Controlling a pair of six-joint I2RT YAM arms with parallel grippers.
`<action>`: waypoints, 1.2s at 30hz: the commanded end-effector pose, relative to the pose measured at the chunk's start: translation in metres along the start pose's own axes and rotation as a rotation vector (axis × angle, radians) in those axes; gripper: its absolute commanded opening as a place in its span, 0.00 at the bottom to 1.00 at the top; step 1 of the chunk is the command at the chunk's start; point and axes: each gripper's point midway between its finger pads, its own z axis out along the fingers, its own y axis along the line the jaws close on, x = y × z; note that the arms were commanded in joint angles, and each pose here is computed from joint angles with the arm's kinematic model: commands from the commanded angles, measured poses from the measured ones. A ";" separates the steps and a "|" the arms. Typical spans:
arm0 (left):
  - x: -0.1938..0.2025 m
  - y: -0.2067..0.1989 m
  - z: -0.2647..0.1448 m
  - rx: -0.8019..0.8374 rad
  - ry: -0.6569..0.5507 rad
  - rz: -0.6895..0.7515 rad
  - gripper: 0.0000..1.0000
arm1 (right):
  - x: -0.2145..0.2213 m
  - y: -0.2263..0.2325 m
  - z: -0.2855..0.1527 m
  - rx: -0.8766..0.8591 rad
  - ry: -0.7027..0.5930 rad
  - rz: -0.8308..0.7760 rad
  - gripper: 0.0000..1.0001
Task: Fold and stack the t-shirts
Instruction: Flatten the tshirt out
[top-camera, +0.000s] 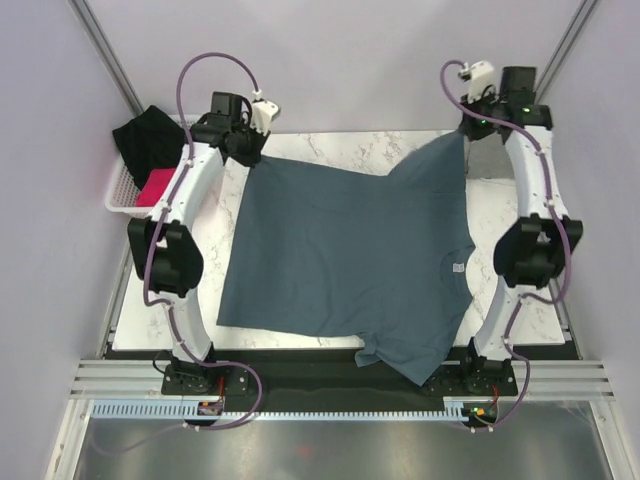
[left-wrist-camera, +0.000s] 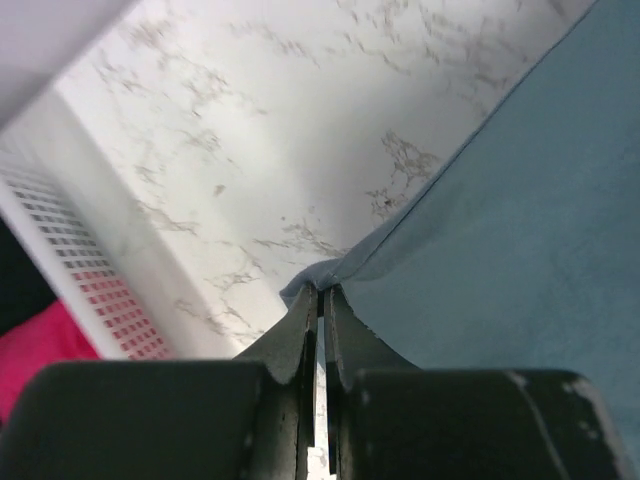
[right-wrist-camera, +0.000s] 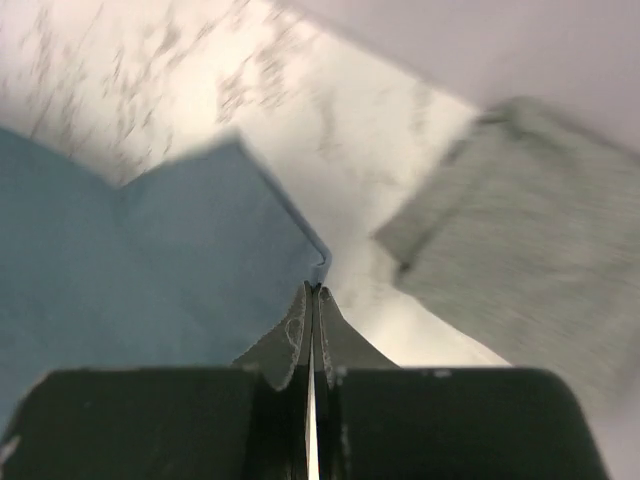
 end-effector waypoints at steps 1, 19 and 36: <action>-0.057 0.015 -0.069 -0.092 -0.176 0.023 0.02 | -0.063 -0.027 -0.088 0.222 -0.194 0.030 0.00; -0.068 -0.051 -0.298 -0.133 -0.547 0.053 0.02 | -0.080 0.081 -0.374 0.434 -0.661 0.147 0.00; -0.069 -0.075 -0.475 -0.325 -0.860 0.164 0.02 | -0.111 0.145 -0.626 0.755 -1.135 -0.009 0.00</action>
